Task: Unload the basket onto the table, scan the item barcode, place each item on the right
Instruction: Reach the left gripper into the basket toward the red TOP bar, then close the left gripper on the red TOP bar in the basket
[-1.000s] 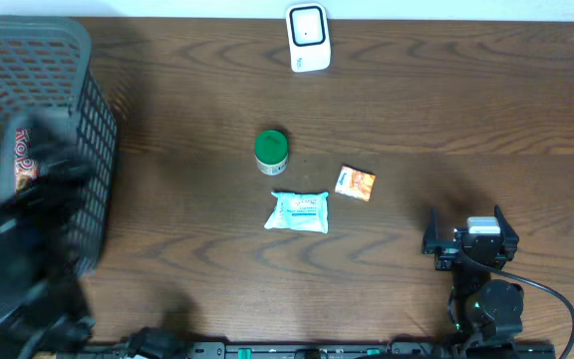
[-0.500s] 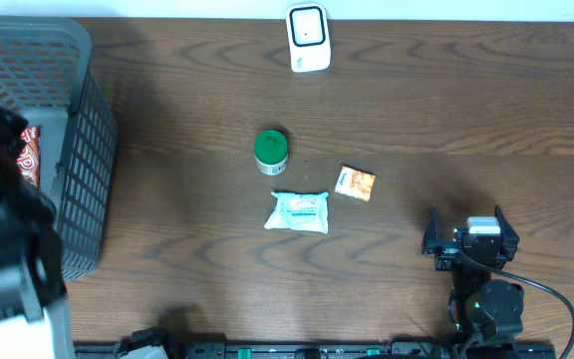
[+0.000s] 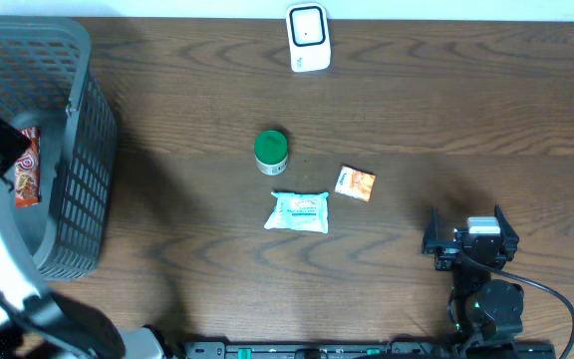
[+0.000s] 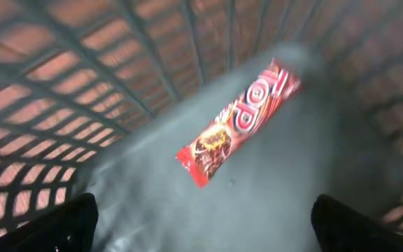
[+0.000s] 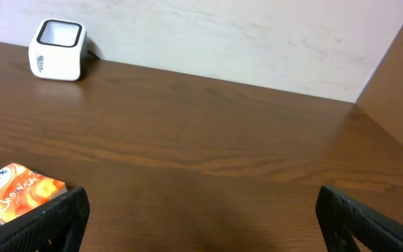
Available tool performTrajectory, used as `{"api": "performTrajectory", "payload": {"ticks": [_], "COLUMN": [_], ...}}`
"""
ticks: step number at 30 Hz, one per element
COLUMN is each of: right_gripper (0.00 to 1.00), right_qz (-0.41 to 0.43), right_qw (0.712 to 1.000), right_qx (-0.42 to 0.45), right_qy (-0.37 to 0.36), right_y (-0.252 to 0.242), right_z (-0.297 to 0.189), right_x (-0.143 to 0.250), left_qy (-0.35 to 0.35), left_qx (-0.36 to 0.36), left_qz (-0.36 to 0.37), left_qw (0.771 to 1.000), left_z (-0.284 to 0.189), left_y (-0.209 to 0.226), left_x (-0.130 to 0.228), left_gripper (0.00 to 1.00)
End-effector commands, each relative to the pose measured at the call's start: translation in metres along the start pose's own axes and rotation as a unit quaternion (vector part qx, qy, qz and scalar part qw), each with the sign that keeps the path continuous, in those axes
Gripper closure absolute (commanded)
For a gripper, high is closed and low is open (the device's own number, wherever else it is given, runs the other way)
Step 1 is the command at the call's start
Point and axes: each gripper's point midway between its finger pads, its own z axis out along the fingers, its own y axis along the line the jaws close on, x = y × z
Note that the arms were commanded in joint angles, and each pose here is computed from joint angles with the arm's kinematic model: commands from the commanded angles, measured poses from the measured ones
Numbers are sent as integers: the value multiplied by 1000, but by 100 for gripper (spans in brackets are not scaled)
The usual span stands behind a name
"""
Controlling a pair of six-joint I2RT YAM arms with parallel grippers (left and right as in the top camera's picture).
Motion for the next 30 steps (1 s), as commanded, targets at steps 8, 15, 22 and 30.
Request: {"api": "performTrajectory", "payload": {"ticks": [8,15,22,30], "right_gripper": [1,1,1,1], "right_qz": [-6,-6,-6,-6], "right_qw": [1000,1000,1000,1000], "right_qx": [-5,-5,-5,-5], "right_qy": [-2,-2,-2,-2], "right_y": [2,2,2,2], "right_z": [0,0,0,0], "right_x": [0,0,0,0], "left_qy": [85,74,80,136], "left_qx": [-1,1,1,-2], "left_qz": [181,212,213,223], "left_qw": [980,974,974,965], "left_z": [70,106,142,184], "left_y": [-9,-18,-24,-23], "left_x": [32,29,36,75], "left_gripper": [2,2,2,2]}}
